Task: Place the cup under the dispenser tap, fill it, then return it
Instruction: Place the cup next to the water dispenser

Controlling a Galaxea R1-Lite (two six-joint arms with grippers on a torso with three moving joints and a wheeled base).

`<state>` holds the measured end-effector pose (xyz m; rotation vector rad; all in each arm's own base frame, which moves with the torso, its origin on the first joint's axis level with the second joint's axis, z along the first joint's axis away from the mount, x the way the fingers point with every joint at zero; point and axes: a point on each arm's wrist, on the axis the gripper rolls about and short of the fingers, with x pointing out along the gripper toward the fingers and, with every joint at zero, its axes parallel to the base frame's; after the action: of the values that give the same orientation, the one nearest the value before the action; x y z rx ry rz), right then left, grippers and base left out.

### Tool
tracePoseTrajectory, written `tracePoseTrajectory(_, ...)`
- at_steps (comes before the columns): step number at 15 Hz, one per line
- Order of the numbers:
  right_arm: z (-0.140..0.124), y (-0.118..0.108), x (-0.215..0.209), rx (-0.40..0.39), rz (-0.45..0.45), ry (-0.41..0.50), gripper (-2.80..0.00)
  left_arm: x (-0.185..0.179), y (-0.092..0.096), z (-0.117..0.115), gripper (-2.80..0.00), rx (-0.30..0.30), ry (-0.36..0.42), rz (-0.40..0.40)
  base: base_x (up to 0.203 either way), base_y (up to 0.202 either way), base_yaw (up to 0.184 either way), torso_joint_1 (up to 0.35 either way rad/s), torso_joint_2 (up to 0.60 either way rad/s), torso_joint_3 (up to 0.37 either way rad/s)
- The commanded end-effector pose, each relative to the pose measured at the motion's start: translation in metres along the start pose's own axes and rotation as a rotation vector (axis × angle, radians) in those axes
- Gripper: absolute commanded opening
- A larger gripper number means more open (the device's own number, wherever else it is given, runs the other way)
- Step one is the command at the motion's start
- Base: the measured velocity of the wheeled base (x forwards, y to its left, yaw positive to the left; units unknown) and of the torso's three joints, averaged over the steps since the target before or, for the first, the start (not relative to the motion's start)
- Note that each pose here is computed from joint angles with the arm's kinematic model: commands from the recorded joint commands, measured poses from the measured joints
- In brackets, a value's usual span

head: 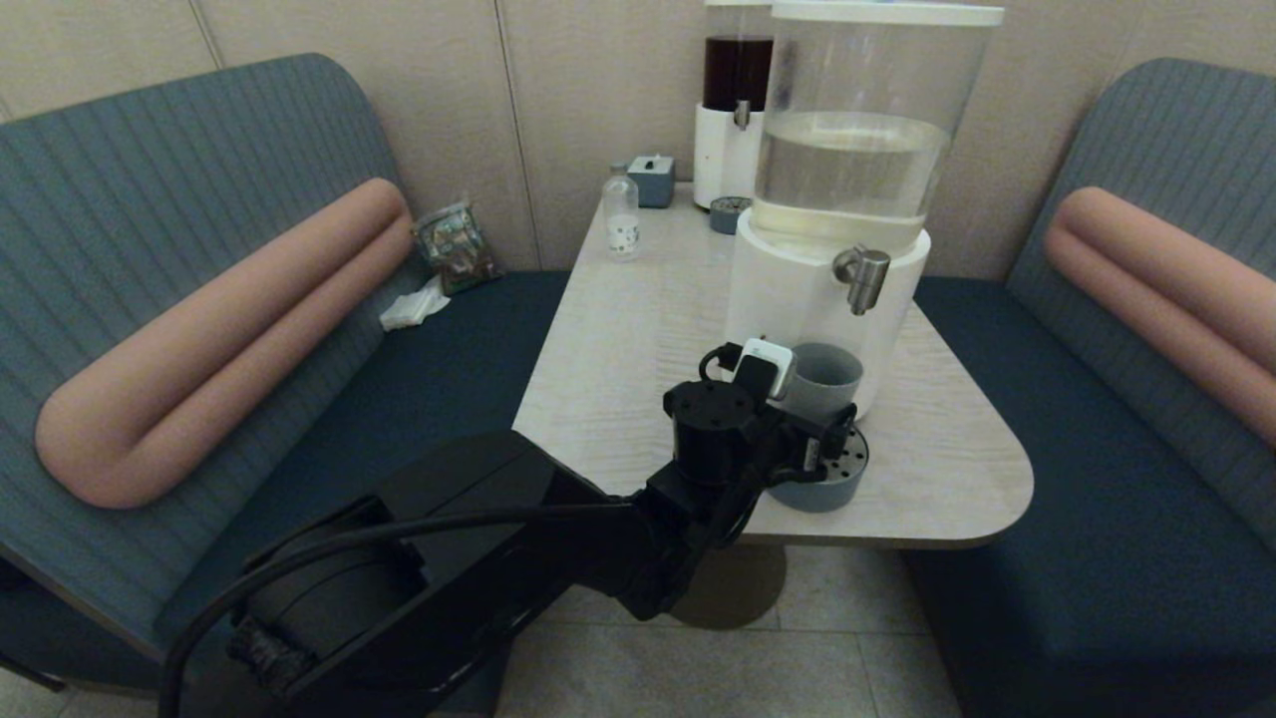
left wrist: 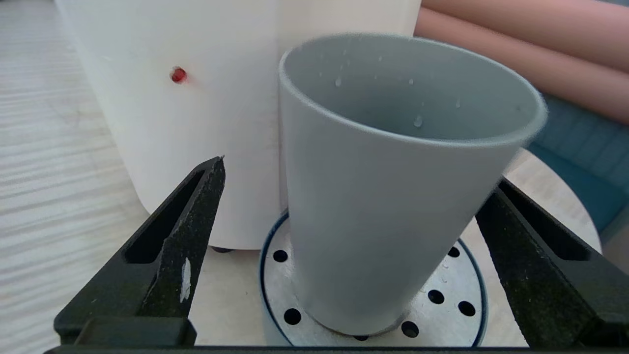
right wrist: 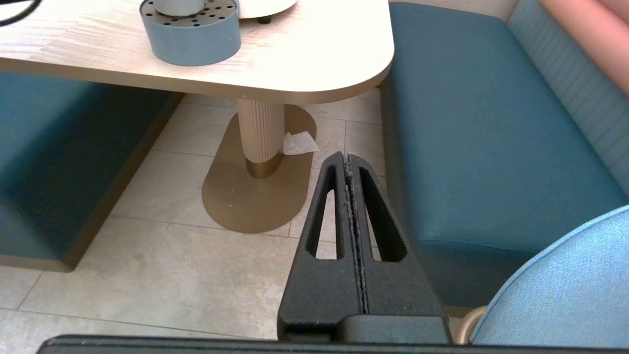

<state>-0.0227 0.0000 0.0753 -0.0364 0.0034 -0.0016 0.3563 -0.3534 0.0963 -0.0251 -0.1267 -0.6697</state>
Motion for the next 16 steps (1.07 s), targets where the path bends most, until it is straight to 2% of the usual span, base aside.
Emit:
tracePoseTrajectory(1, 0.0, 0.0, 0.0001, 0.0, 0.0, 0.001, -2.8, 0.0021, 0.0009, -0.0039, 0.0, 0.0, -0.001, 0.003, 0.0, 0.0, 0.0, 0.0, 0.0, 0.0)
tracePoseTrajectory(6, 0.0, 0.0, 0.0001, 0.0, 0.0, 0.001, -2.8, 0.0046, 0.0014, -0.006, 0.0, 0.007, -0.008, 0.01, 0.0, 0.0, 0.0, 0.0, 0.0, 0.0)
tracePoseTrajectory(7, 0.0, 0.0, 0.0001, 0.0, 0.0, 0.001, -2.8, 0.0045, 0.0008, -0.0061, -2.25, 0.007, -0.007, 0.012, 0.0, 0.0, 0.0, 0.0, 0.0, 0.0)
tracePoseTrajectory(8, 0.0, 0.0, 0.0001, 0.0, 0.0, 0.001, -2.8, 0.0047, 0.0008, -0.0062, -2.8, 0.007, -0.009, 0.013, 0.0, 0.0, 0.0, 0.0, 0.0, 0.0)
tracePoseTrajectory(16, 0.0, 0.0, 0.0001, 0.0, 0.0, 0.001, -2.8, 0.004, 0.0011, -0.0009, -2.8, 0.005, -0.024, 0.017, 0.0, 0.0, 0.0, 0.0, 0.0, 0.0)
